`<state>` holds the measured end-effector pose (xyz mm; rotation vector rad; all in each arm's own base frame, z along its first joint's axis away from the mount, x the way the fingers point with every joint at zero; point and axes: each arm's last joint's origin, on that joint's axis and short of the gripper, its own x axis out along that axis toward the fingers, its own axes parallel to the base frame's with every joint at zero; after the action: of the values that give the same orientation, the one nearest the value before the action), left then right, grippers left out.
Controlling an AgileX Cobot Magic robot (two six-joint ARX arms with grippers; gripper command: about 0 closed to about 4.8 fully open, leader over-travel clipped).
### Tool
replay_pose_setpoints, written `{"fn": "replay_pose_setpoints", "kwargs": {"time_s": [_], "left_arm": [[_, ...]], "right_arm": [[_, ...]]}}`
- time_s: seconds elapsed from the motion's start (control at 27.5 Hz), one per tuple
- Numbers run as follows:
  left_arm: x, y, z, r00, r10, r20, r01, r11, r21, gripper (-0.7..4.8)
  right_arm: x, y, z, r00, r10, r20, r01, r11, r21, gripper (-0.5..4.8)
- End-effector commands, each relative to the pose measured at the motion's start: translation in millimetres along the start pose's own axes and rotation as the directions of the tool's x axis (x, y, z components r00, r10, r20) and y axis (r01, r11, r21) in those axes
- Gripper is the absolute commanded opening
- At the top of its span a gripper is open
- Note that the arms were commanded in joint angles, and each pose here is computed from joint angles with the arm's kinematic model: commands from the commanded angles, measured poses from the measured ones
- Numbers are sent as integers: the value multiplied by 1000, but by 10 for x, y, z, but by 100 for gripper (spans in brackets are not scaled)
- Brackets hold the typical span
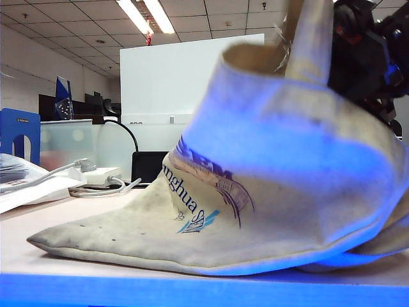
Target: Take the glasses case out of the canvas bag and put it on the table.
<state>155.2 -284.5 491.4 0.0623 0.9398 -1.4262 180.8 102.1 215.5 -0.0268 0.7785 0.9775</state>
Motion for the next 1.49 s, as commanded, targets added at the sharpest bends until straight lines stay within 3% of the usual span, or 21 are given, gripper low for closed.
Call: {"fn": "replay_pose_setpoints", "kwargs": {"time_s": [0.04, 0.25, 0.33, 0.4, 0.47, 0.62, 0.8, 0.91, 1.05, 1.2, 1.27, 1.38, 1.49], "left_arm": [[-46, 21, 3, 1000, 8, 12, -8, 1000, -2, 152], [-30, 24, 1, 1000, 7, 6, -7, 1000, 2, 149], [-23, 27, -1, 1000, 7, 4, -7, 1000, 0, 113], [-25, 27, -1, 1000, 8, 4, -8, 1000, 1, 51], [-28, 36, 1, 1000, 12, 6, -12, 1000, 0, 21], [2, 73, 3, 1000, 21, -3, -21, 1000, 23, 17], [117, 193, -16, 996, 75, -43, -76, 997, -6, 22], [249, 327, -66, 990, 94, -104, -100, 994, -47, 52], [496, 551, -201, 973, 68, -223, -98, 987, -128, 190], [719, 722, -459, 934, 32, -355, -112, 972, -208, 198], [824, 789, -709, 896, 5, -443, -126, 961, -245, 198], [823, 800, -852, 880, -26, -474, -119, 955, -272, 198], [896, 695, -903, 867, -92, -490, -46, 964, -264, 198]], "right_arm": [[1, -27, 48, 997, -71, 31, 73, 993, -96, 315], [315, -231, -1, 995, -92, -37, 89, 993, -83, 339], [386, -275, -31, 993, -96, -61, 92, 993, -71, 375], [411, -296, -45, 991, -115, -74, 110, 992, -68, 378], [415, -299, -41, 991, -115, -71, 110, 992, -69, 378], [415, -298, -29, 992, -112, -59, 107, 992, -73, 378], [415, -294, -27, 994, -98, -56, 94, 993, -73, 378], [415, -294, -26, 994, -99, -55, 94, 993, -73, 378], [415, -294, -26, 994, -99, -55, 95, 993, -73, 378], [415, -294, -25, 994, -99, -54, 95, 993, -73, 378], [415, -298, -13, 993, -107, -42, 103, 991, -80, 377], [415, -300, 1, 994, -109, -29, 106, 991, -86, 377], [415, -300, 2, 994, -109, -29, 106, 991, -86, 377]]}}
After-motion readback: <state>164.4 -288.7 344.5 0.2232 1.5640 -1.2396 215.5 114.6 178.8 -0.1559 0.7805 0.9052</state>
